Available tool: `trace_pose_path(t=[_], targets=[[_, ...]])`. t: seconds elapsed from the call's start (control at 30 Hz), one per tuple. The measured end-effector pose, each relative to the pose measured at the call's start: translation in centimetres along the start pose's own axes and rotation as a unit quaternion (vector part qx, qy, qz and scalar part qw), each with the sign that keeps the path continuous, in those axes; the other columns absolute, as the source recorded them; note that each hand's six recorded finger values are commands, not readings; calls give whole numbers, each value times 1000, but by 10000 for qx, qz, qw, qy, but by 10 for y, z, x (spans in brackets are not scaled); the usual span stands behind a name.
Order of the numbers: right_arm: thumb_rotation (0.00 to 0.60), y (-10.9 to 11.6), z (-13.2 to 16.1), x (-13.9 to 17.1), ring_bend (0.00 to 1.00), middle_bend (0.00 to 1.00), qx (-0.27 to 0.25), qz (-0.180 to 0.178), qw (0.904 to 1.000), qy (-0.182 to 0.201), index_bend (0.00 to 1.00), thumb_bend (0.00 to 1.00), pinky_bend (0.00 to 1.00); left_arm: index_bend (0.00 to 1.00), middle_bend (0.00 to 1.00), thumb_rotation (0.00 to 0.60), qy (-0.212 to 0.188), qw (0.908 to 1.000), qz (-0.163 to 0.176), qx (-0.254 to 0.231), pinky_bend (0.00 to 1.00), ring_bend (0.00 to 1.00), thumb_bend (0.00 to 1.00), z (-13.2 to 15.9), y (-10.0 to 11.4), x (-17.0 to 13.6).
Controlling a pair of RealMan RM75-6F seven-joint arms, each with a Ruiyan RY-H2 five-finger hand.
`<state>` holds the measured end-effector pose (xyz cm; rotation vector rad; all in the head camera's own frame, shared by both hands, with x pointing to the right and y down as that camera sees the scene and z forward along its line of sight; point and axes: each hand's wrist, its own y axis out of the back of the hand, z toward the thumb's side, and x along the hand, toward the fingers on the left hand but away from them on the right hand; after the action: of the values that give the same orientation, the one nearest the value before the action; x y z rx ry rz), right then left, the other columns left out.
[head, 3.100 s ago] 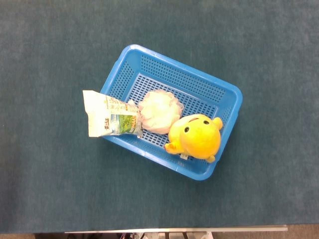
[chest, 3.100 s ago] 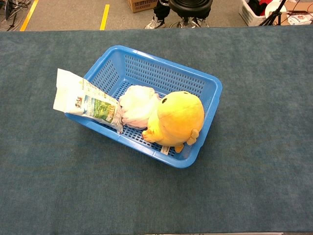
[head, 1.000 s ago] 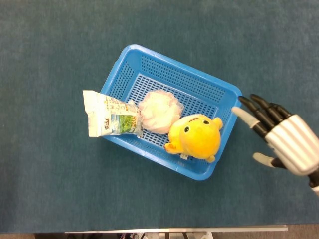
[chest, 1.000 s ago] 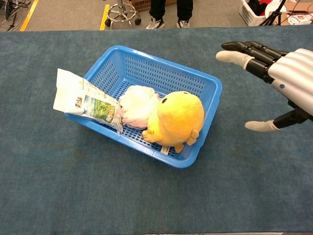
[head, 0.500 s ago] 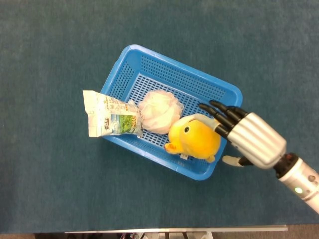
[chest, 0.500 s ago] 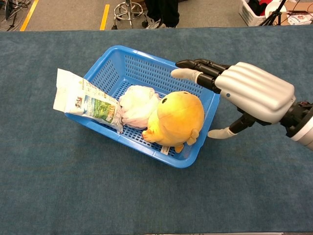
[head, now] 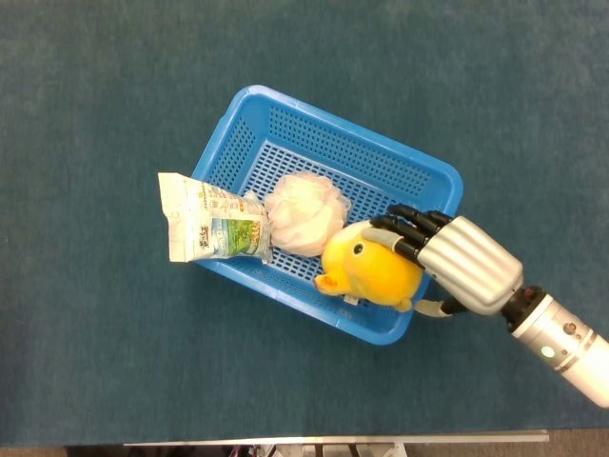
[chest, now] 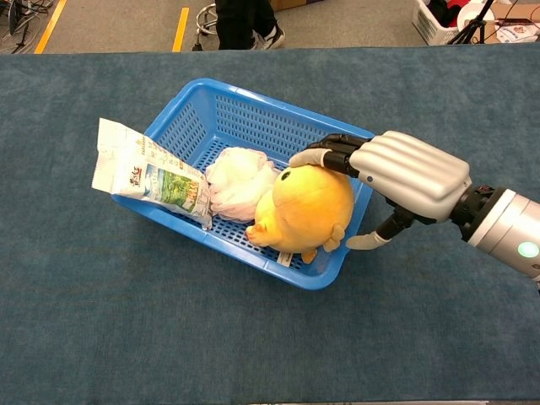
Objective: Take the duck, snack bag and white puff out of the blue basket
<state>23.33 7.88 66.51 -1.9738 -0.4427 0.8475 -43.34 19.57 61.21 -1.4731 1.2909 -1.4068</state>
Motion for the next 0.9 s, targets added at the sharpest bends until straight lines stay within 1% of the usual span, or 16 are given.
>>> trace_pose_path(t=[0.07,0.2,0.33,0.43,0.6,0.7,0.83,0.9], targets=[[600,-1,-1,-1,269,332,-30,-34,10000,-29,298,0,484,406,286,600,3,10000,-9,-3,405,231,312,0,0,0],[600,-2,-4,-2,366,426,-84,-132,9999,-73,380,0,551,407,286,600,10,10000,-23,-7,406,231,312,-1,-1,-1],[600,-2,-7,-2,448,505,-138,-292,9994,-121,467,0,596,413,285,600,16,10000,-35,-7,407,231,312,-1,-2,-1],[600,-1,-9,-1,486,542,-206,-445,9987,-158,510,0,618,419,286,600,15,10000,-40,-5,407,231,312,-1,-2,-1],[600,2,-12,1,512,567,-386,-639,9970,-197,533,0,632,425,285,600,17,10000,-40,-3,408,231,312,-1,-2,-1],[600,7,-12,3,525,579,-535,-784,9953,-201,535,0,635,429,285,600,13,10000,-50,1,408,231,312,0,-3,0],[600,20,-10,6,526,580,-781,-1042,9914,-159,535,0,636,431,285,600,0,10000,-54,4,410,231,312,1,-3,1],[600,27,-8,8,526,580,-819,-1157,9898,-135,535,0,636,432,285,600,-12,10000,-53,5,411,231,312,1,-3,1]])
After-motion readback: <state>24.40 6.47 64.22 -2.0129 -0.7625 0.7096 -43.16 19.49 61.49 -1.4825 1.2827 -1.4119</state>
